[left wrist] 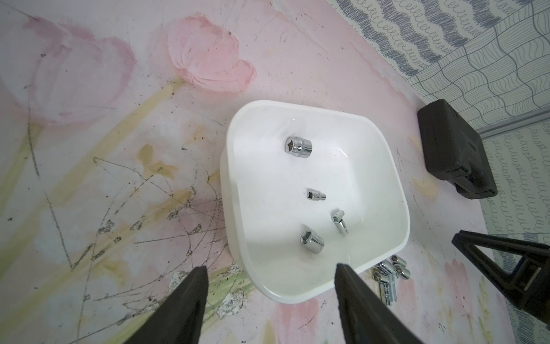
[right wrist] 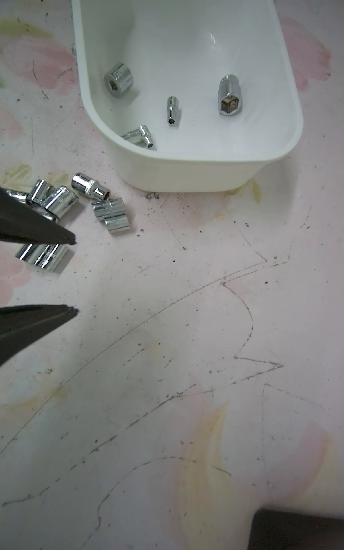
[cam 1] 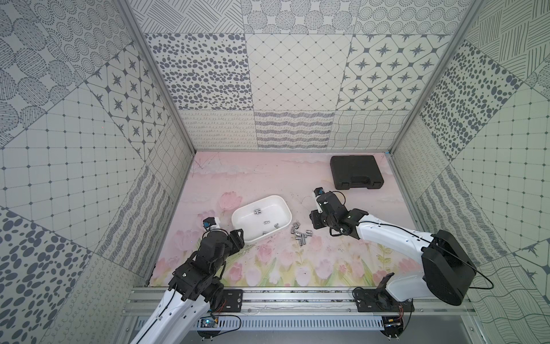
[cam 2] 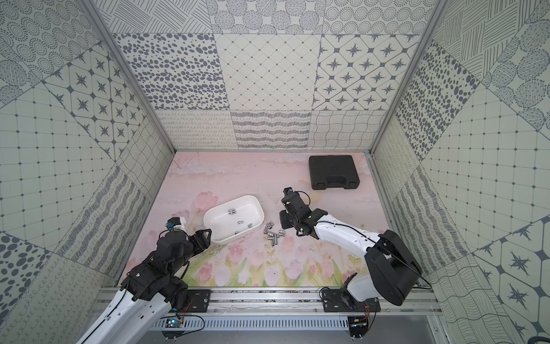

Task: Put the socket on the desktop into the storage box
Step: Pick up the socket head from the center of the board.

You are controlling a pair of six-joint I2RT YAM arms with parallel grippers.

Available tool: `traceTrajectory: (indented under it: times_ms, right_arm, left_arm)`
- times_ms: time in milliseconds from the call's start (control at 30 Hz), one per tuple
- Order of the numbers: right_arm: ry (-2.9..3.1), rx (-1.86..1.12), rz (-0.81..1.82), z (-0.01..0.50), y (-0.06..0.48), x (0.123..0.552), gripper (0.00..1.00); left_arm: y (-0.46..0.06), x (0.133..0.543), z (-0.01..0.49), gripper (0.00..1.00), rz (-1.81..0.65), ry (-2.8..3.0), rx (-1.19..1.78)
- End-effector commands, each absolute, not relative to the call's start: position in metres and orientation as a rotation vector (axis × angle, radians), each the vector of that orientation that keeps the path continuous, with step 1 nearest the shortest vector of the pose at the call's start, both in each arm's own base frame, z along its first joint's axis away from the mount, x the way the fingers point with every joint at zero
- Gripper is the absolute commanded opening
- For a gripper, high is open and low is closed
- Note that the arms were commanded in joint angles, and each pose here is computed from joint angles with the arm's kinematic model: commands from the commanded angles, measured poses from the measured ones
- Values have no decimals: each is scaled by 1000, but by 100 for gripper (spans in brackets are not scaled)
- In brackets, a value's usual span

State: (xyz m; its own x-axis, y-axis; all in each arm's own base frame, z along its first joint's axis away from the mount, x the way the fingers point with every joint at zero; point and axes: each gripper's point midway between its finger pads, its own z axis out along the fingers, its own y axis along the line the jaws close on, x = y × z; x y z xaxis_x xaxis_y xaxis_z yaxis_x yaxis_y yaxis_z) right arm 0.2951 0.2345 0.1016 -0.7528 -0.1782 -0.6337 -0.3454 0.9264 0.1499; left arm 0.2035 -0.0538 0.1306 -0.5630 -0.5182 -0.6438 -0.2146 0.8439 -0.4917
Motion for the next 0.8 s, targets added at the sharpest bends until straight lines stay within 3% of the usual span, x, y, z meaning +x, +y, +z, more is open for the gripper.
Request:
traceTrajectory:
  times_ms: [0,767]
  right_arm:
    - [2350,-405,452,117,250,297,37]
    - [2505,-561,451,58,292,303,35]
  left_arm:
    - [-58,200,124,72,-460,2204,-487]
    - [-75,201,108,72,-533,2305,-500]
